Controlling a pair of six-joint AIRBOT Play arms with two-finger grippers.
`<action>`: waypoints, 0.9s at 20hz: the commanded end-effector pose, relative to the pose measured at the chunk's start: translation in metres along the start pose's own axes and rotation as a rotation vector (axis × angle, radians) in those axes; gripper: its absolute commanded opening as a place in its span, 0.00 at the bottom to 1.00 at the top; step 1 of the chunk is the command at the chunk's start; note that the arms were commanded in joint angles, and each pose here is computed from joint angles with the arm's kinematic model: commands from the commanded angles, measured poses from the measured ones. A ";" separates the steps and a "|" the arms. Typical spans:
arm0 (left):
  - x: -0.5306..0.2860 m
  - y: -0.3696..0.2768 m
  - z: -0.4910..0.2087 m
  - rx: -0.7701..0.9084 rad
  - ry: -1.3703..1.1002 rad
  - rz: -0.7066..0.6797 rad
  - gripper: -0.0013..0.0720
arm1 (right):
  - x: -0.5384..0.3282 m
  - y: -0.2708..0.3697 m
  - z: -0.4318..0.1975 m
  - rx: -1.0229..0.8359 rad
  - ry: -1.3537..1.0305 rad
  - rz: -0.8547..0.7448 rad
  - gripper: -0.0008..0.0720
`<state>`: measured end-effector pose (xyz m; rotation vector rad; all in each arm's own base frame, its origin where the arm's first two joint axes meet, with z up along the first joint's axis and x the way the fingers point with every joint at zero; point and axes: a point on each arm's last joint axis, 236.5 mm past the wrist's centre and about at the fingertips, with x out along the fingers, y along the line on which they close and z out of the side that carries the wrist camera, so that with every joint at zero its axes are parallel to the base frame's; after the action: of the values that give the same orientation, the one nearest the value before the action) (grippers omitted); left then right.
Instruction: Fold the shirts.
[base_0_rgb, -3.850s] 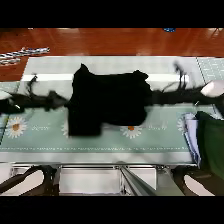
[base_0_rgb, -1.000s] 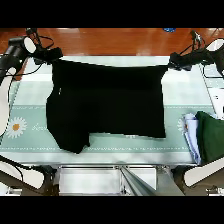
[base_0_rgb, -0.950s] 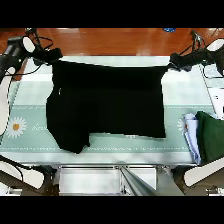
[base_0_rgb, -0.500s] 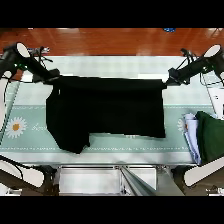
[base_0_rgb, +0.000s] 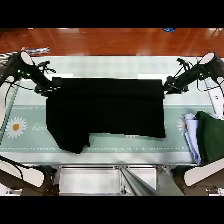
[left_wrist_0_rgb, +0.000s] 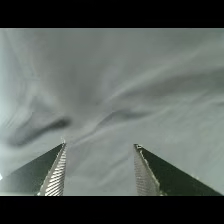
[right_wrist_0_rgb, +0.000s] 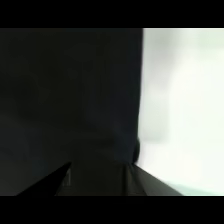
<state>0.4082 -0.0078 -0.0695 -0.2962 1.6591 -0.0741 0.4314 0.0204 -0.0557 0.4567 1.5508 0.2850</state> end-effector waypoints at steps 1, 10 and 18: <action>-0.026 0.020 -0.026 -0.054 0.058 -0.016 0.71 | -0.046 -0.007 -0.010 0.007 -0.052 -0.038 0.57; 0.001 0.074 -0.158 -0.522 -0.104 -0.311 0.70 | -0.056 -0.012 -0.126 0.138 -0.343 0.037 0.57; 0.034 0.055 -0.185 -0.572 -0.137 -0.500 0.71 | -0.011 0.060 -0.200 0.119 -0.333 0.291 0.57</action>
<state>0.2211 0.0228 -0.0863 -1.0915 1.4361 0.0702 0.2522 0.0681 -0.0129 0.7478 1.2138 0.2704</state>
